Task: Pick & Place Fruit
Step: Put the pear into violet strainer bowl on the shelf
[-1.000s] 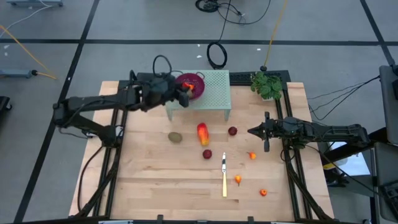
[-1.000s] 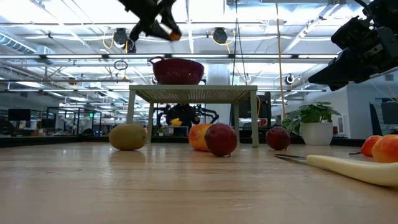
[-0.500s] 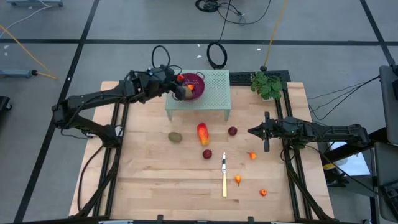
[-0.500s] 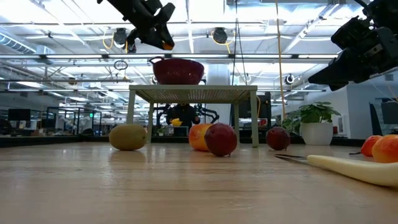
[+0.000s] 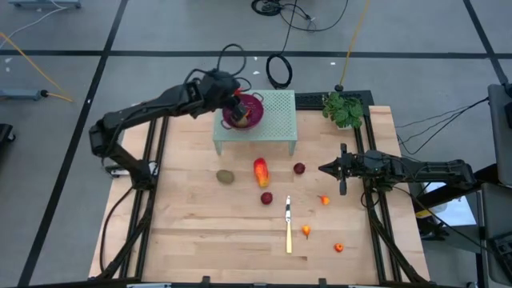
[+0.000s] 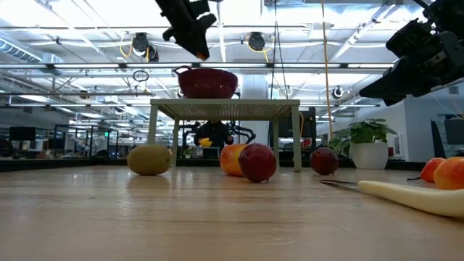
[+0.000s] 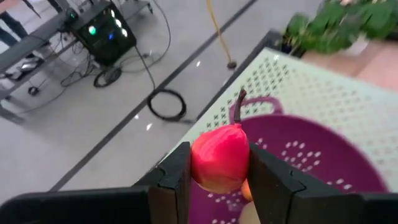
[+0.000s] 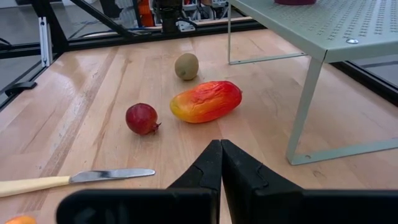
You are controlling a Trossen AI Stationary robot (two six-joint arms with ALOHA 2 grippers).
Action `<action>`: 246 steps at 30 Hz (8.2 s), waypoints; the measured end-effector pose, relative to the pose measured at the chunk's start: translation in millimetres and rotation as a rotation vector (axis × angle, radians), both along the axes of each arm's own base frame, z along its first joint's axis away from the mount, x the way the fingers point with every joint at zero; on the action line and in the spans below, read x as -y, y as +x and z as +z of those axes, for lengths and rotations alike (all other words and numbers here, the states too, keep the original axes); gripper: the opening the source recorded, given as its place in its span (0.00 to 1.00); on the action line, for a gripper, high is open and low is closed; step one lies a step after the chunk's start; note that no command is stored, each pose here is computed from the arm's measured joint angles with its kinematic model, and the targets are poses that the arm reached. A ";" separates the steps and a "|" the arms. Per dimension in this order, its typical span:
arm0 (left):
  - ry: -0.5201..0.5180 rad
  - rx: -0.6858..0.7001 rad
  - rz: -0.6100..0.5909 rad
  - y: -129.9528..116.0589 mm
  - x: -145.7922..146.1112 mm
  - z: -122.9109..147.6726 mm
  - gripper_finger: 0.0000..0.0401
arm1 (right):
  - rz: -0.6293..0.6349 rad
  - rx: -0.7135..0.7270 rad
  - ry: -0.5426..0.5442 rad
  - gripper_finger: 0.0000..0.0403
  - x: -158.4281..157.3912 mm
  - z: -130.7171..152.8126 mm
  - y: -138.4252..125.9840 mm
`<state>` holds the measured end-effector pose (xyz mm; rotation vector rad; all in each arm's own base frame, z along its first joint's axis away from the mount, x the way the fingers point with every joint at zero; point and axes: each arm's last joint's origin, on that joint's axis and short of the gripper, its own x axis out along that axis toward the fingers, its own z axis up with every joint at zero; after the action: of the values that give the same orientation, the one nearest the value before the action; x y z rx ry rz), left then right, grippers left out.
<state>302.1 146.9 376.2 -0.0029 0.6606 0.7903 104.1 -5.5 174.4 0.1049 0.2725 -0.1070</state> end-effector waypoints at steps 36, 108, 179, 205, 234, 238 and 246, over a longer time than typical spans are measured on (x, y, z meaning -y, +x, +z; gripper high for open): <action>-0.235 -0.170 -0.147 18.0 -35.1 -43.8 0.31 | -0.001 0.001 0.003 0.01 0.0 0.1 0.0; -0.173 -0.035 -0.238 30.3 -2.6 18.4 0.45 | 0.003 0.001 0.005 0.01 -0.1 0.1 0.0; -0.428 0.188 -0.534 -13.6 151.3 -64.4 0.45 | 0.141 -0.120 0.373 0.01 -7.5 -10.2 -3.7; -0.306 0.505 -0.461 -166.4 143.8 -106.4 0.45 | 0.055 -0.237 0.370 0.01 -4.8 49.6 28.3; -0.255 0.523 -0.495 -180.1 143.7 -131.0 0.45 | 0.112 -1.114 0.318 0.01 -81.8 68.8 100.6; -0.251 0.521 -0.497 -180.0 143.7 -131.1 0.45 | 0.053 -1.178 0.334 0.01 -83.0 59.7 104.0; -0.248 0.519 -0.500 -180.0 143.7 -131.1 0.45 | -0.012 -1.200 0.364 0.01 -80.6 57.0 104.8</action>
<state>122.0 3.2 245.1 -0.2525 0.2399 0.2014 208.9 75.1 231.5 0.4014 1.4915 -0.1215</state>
